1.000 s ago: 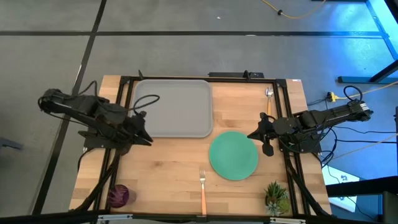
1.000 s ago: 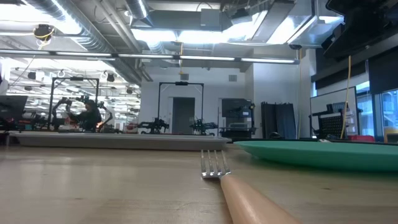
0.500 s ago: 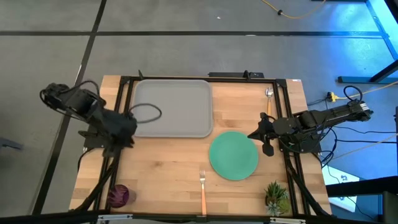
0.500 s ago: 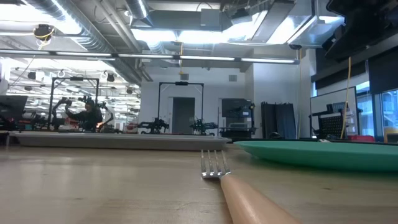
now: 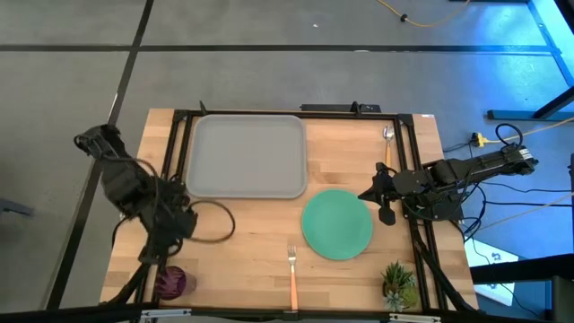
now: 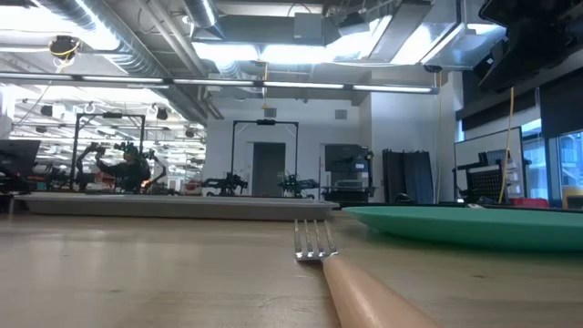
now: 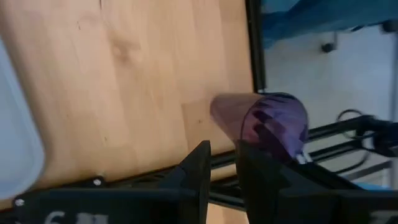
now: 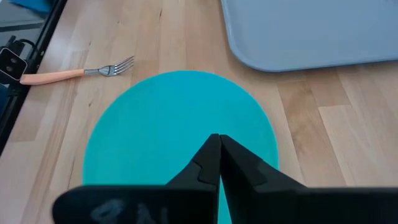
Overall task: Pick and place plate/cup/fork/spoon on tray
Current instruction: Put the purple cup on the top left of the gray tray
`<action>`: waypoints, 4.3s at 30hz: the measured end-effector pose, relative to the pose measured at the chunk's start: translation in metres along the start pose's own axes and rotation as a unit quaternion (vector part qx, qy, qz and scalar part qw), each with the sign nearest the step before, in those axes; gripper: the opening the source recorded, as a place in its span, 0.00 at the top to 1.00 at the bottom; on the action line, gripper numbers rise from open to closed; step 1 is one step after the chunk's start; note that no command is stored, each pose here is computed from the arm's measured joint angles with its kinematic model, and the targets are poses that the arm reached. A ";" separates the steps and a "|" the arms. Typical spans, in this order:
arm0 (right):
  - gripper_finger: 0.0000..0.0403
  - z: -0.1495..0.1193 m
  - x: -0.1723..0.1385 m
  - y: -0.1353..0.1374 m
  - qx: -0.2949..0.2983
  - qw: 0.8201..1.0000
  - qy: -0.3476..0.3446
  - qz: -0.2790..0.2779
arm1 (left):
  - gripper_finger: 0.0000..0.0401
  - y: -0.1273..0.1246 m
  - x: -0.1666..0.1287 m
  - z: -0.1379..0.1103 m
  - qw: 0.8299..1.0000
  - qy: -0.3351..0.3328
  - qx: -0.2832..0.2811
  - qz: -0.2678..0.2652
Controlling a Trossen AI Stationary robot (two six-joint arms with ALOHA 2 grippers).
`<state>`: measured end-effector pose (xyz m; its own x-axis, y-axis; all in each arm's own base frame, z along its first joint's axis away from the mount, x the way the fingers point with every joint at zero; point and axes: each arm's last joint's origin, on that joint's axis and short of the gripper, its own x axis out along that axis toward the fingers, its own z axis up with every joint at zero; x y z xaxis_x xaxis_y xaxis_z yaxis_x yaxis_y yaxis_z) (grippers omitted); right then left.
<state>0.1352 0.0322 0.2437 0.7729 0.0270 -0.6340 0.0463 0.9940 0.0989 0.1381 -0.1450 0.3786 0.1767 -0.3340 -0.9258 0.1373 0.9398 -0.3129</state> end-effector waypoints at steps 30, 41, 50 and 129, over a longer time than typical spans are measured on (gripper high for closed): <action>0.96 0.000 0.000 0.000 -0.014 1.000 -0.002 0.002 | 0.83 -0.063 0.082 0.003 0.995 0.059 -0.010 0.076; 0.96 0.000 0.000 0.000 -0.013 1.000 -0.001 0.002 | 0.83 -0.053 0.102 -0.005 0.991 0.088 -0.009 0.100; 0.96 0.000 0.000 0.000 -0.013 1.000 -0.001 0.002 | 0.83 -0.053 0.104 -0.005 0.991 0.090 -0.009 0.096; 0.96 0.000 0.000 0.000 -0.011 1.000 -0.002 0.001 | 0.83 -0.055 0.125 -0.013 0.996 0.043 -0.056 0.045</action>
<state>0.1355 0.0323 0.2441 0.7758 0.0285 -0.6303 0.0313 0.9960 0.0836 0.1398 -0.2374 0.2769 0.0984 -0.2455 -0.9644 0.0138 0.9693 -0.2453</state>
